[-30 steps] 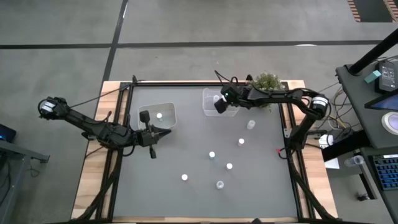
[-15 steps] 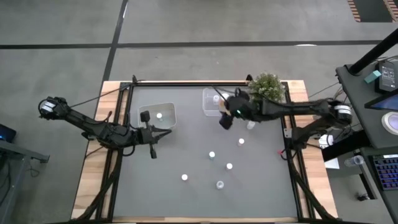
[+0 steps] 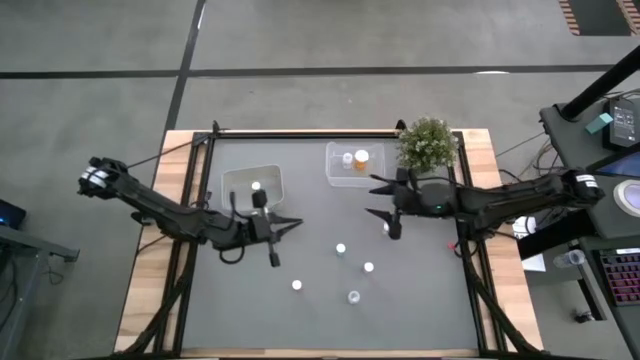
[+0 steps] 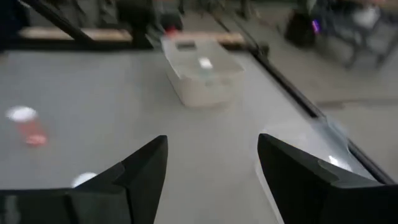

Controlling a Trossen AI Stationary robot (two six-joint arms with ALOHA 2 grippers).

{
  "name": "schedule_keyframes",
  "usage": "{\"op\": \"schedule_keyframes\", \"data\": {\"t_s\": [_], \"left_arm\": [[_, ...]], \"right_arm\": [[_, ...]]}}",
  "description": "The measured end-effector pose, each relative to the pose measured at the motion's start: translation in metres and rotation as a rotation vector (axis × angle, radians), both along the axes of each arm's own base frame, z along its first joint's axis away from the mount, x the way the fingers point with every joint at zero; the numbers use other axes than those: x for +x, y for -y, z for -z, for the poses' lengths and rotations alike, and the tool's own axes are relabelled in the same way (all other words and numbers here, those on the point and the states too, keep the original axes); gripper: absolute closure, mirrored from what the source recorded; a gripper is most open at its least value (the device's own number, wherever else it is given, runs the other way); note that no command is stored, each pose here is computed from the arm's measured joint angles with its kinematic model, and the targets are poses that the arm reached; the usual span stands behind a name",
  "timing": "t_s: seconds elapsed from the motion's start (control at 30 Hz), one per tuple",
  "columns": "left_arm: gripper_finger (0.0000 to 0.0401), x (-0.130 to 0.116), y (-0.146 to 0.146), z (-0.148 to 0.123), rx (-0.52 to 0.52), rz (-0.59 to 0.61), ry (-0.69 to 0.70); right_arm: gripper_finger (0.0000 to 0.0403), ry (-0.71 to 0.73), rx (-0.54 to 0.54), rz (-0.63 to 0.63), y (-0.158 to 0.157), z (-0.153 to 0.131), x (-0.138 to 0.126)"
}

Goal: Pick and place medicine bottles into bin by pill shape (circle, oval)
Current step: Put the small blue pill bottle into the gray bin

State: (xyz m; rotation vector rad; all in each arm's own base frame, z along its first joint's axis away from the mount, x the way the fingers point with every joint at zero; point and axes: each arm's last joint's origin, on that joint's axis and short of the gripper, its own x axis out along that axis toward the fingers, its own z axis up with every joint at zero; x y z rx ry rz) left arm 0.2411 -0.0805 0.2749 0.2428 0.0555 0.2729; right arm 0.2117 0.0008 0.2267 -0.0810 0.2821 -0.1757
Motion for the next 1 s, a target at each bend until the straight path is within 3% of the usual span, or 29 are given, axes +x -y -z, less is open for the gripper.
{"op": "schedule_keyframes", "data": {"t_s": [0.33,0.53,0.73,0.83,1.0], "left_arm": [[0.0401,0.051,0.016,-0.016,-0.06,0.03,-0.107],[0.0401,0.087,0.009,-0.009,-0.229,0.127,-0.31],[0.0401,0.116,-0.004,0.013,-0.414,0.179,-0.635],[0.0401,0.13,-0.005,0.025,-0.413,0.159,-0.71],[0.0371,0.148,-0.001,0.045,-0.31,0.209,-0.783]], "right_arm": [[0.0165,0.178,-0.097,-0.114,-0.002,-0.022,-0.03],[0.0165,0.244,-0.099,-0.159,-0.003,-0.033,-0.042],[0.0165,0.234,-0.118,-0.17,-0.003,-0.033,-0.046],[0.0165,0.223,-0.123,-0.17,-0.003,-0.032,-0.046],[0.0165,0.219,-0.123,-0.169,-0.003,-0.032,-0.046]]}}
